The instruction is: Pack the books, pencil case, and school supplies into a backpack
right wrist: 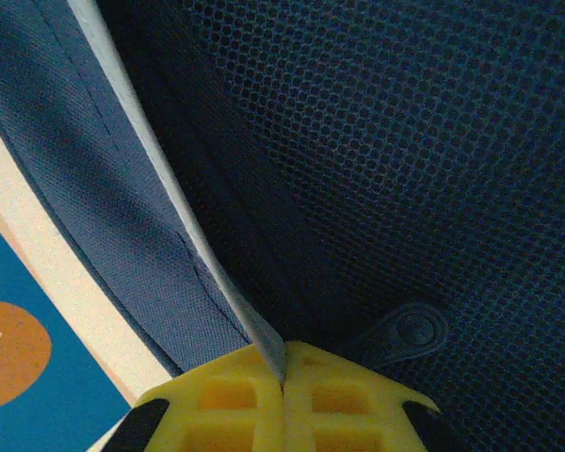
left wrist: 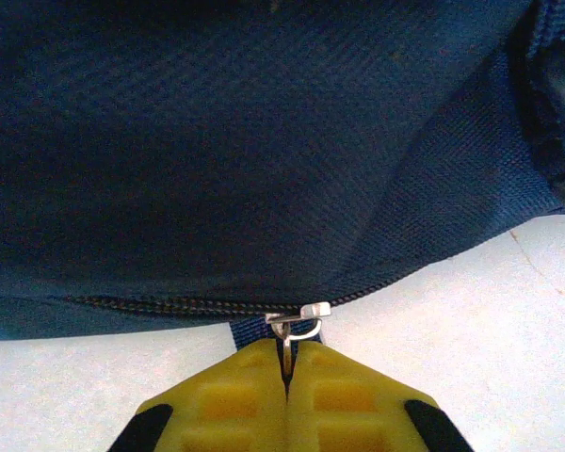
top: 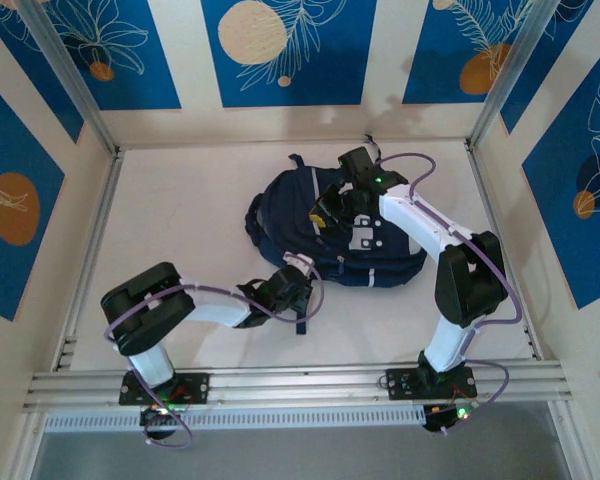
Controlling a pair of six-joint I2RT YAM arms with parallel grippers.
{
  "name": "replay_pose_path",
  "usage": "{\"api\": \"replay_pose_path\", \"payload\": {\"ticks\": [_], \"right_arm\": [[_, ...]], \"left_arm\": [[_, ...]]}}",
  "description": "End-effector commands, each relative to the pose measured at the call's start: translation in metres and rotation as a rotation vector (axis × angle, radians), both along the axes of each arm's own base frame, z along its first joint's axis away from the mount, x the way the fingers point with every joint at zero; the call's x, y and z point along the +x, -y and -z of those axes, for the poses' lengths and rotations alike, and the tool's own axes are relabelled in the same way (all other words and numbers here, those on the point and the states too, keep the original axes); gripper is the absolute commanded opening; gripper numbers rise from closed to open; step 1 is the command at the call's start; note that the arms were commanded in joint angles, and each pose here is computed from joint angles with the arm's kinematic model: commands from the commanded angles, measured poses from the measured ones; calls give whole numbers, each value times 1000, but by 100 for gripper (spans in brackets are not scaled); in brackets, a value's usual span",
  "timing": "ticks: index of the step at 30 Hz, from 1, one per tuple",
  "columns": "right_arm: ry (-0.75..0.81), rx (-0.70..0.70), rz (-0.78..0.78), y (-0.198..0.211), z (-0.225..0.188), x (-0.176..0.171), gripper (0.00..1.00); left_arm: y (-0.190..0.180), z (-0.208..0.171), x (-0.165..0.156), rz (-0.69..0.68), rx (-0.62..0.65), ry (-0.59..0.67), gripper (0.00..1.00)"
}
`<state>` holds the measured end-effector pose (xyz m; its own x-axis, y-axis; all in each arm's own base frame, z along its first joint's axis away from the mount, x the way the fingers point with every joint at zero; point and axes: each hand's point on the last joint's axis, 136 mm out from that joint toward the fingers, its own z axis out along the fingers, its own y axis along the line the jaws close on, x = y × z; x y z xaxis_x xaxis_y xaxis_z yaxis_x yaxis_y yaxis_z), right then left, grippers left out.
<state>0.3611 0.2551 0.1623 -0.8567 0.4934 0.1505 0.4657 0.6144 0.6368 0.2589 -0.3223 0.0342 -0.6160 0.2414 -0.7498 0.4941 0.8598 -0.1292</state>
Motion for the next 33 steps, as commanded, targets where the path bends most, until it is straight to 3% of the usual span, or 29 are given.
{"api": "replay_pose_path", "payload": {"ticks": [1, 33], "right_arm": [[-16, -86, -12, 14, 3, -4, 0], [84, -288, -323, -6, 4, -20, 0]], "left_arm": [[-23, 9, -2, -41, 49, -34, 0], [-65, 2, -2, -113, -14, -64, 0]]}}
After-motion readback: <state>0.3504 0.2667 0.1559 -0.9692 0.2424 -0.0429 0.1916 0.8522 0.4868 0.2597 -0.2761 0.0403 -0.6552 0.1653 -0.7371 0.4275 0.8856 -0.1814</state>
